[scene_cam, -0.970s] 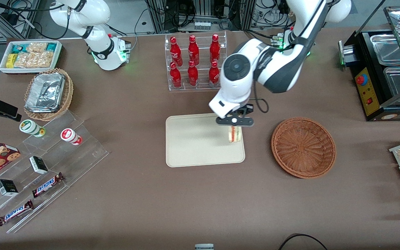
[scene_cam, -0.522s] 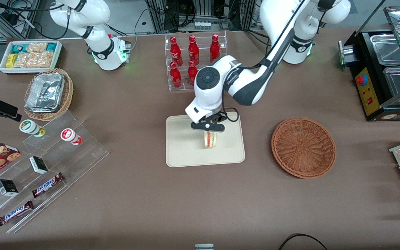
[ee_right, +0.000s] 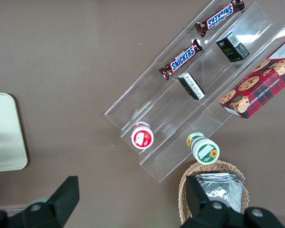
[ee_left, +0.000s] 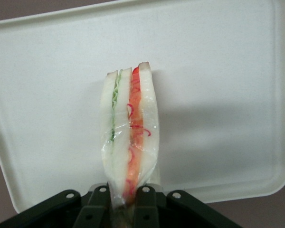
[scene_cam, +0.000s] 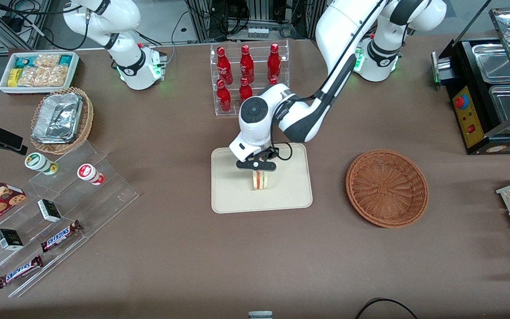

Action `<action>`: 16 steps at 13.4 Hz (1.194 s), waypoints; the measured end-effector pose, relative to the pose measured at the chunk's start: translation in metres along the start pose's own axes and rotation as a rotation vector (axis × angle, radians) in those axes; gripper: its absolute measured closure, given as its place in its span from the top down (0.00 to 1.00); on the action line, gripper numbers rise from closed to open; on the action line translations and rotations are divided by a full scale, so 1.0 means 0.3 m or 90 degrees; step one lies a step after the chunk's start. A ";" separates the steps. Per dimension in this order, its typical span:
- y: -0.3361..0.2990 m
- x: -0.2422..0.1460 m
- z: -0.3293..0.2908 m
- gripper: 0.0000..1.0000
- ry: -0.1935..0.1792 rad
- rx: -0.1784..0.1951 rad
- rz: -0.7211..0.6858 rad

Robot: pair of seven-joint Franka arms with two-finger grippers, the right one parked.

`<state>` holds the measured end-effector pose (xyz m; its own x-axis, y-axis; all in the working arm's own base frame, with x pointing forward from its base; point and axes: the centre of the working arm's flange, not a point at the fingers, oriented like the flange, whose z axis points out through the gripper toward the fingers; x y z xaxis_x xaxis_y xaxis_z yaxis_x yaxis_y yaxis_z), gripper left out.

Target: Place sandwich from basket to tray

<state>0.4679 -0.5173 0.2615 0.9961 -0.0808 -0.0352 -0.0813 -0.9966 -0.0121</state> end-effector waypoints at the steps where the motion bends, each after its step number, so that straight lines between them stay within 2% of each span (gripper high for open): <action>1: 0.005 -0.005 0.016 0.16 -0.002 0.002 -0.005; 3: 0.017 -0.019 0.047 0.15 -0.008 0.007 -0.010; 4: 0.020 -0.024 0.059 0.22 -0.011 0.009 -0.010; 7: 0.024 -0.018 0.053 0.52 -0.008 0.007 -0.013; 11: 0.025 0.014 -0.107 0.95 0.018 -0.010 -0.021; 12: 0.012 0.017 -0.191 1.00 0.024 -0.009 -0.026; 16: -0.193 0.043 -0.580 1.00 0.042 0.021 -0.089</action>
<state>0.4914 -0.4633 0.4357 0.9978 0.0563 0.0354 0.0579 -0.9973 -0.0457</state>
